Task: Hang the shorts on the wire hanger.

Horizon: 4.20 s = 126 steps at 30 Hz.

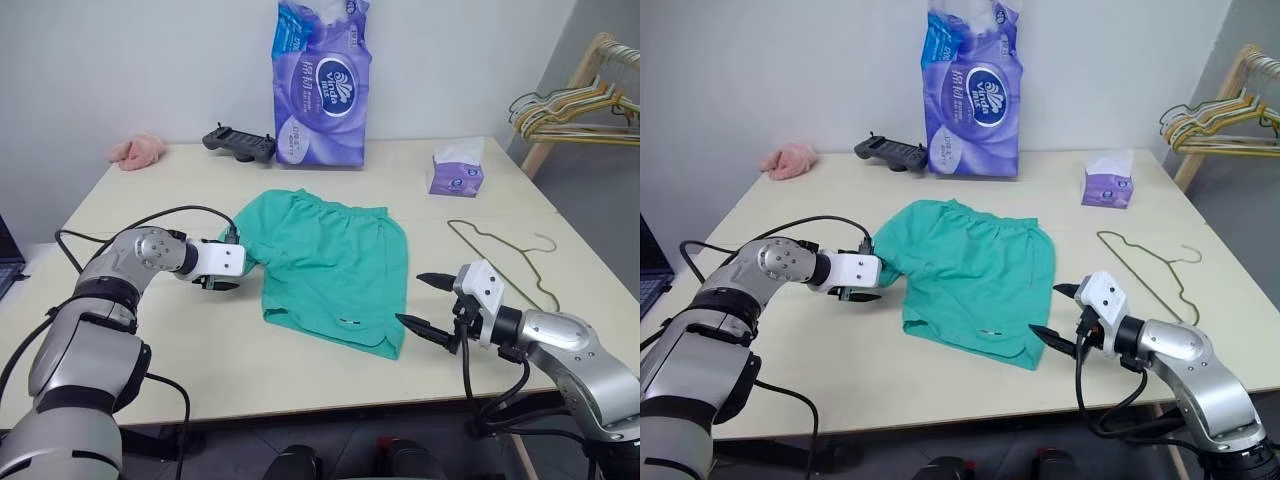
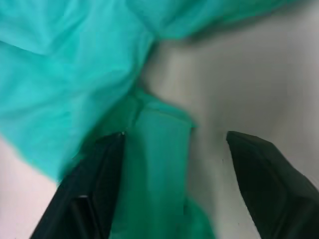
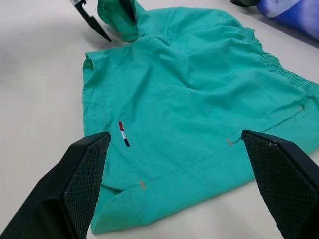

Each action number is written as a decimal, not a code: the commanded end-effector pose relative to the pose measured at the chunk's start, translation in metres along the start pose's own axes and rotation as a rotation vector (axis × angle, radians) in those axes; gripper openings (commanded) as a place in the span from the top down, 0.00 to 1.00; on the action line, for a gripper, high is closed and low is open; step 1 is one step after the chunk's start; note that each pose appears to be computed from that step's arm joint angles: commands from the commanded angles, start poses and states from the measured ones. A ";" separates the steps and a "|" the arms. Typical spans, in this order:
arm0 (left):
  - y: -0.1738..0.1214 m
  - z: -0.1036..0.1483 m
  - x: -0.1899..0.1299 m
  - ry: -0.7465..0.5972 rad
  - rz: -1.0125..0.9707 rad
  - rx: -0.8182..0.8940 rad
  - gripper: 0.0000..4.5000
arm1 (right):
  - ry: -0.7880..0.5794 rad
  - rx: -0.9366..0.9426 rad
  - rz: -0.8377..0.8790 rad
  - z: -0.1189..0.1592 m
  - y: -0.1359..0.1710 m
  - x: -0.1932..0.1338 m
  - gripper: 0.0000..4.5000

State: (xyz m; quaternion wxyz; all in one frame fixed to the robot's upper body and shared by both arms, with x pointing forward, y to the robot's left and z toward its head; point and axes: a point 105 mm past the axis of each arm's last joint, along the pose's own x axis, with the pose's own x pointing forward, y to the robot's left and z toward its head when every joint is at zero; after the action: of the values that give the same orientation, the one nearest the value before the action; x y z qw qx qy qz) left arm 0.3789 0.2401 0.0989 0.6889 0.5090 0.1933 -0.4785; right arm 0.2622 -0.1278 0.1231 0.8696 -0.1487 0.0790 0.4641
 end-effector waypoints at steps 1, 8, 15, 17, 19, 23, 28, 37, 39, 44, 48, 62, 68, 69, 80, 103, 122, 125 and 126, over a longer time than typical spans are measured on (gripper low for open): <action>0.020 0.055 -0.018 -0.274 0.026 -0.081 0.27 | 0.013 -0.070 0.043 -0.001 0.003 -0.002 0.00; -0.047 0.122 -0.004 -0.515 -0.160 -0.194 0.27 | 0.020 -0.101 0.055 -0.005 -0.006 0.002 0.00; -0.097 0.129 0.024 -0.475 -0.294 -0.212 0.27 | 0.011 -0.119 0.060 -0.003 -0.009 0.004 0.00; -0.099 0.125 0.030 -0.454 -0.299 -0.206 0.27 | 0.008 -0.120 0.058 -0.002 -0.009 0.004 0.00; -0.101 0.117 0.040 -0.405 -0.284 -0.159 0.27 | 0.001 -0.118 0.052 -0.001 -0.010 0.005 0.00; -0.094 0.116 0.055 -0.397 -0.246 -0.135 0.27 | -0.006 -0.114 0.043 0.001 -0.009 0.005 0.00; -0.095 0.117 0.072 -0.378 -0.265 -0.115 0.27 | -0.010 -0.108 0.032 0.001 -0.008 0.005 0.00; -0.099 0.117 0.072 -0.392 -0.342 -0.086 0.75 | -0.004 -0.111 0.007 0.001 -0.011 0.001 0.00; -0.098 0.115 0.070 -0.390 -0.343 -0.085 0.88 | -0.002 -0.112 0.005 0.000 -0.011 0.001 0.00; -0.090 0.107 0.059 -0.390 -0.310 -0.092 0.99 | -0.002 -0.112 0.004 0.000 -0.011 0.002 0.00; -0.080 0.089 0.044 -0.360 -0.259 -0.111 0.99 | -0.001 -0.117 0.006 -0.001 -0.015 0.004 0.00; -0.066 -0.037 -0.024 0.022 -0.121 -0.071 0.99 | -0.007 -0.167 0.070 0.001 -0.029 0.023 0.00; -0.051 -0.031 -0.022 -0.035 -0.044 -0.105 0.99 | -0.019 -0.178 0.078 0.004 -0.037 0.031 0.00; -0.048 -0.022 -0.018 -0.083 -0.036 -0.132 0.95 | -0.021 -0.177 0.078 0.005 -0.038 0.033 0.00; -0.049 0.033 -0.028 -0.332 -0.136 -0.318 0.23 | -0.046 -0.180 0.064 0.013 -0.048 0.042 0.00; -0.047 0.114 0.012 -0.624 0.170 -0.626 0.01 | 0.083 0.126 -0.196 -0.011 -0.121 0.106 0.00; -0.045 0.099 0.003 -0.575 0.442 -0.724 0.01 | 0.147 0.241 -0.153 -0.009 -0.098 0.166 0.00; -0.045 0.099 0.000 -0.570 0.451 -0.719 0.01 | 0.175 0.253 -0.180 -0.013 -0.097 0.169 0.00; -0.045 0.098 -0.001 -0.566 0.453 -0.718 0.01 | 0.188 0.262 -0.179 -0.015 -0.095 0.170 0.00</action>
State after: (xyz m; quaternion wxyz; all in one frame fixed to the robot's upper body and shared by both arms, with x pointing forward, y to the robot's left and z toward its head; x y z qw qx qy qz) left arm 0.3187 0.1497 0.1031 0.9306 0.1098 0.0564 -0.3447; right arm 0.4294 -0.0509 0.0665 0.9021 -0.0826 0.2195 0.3622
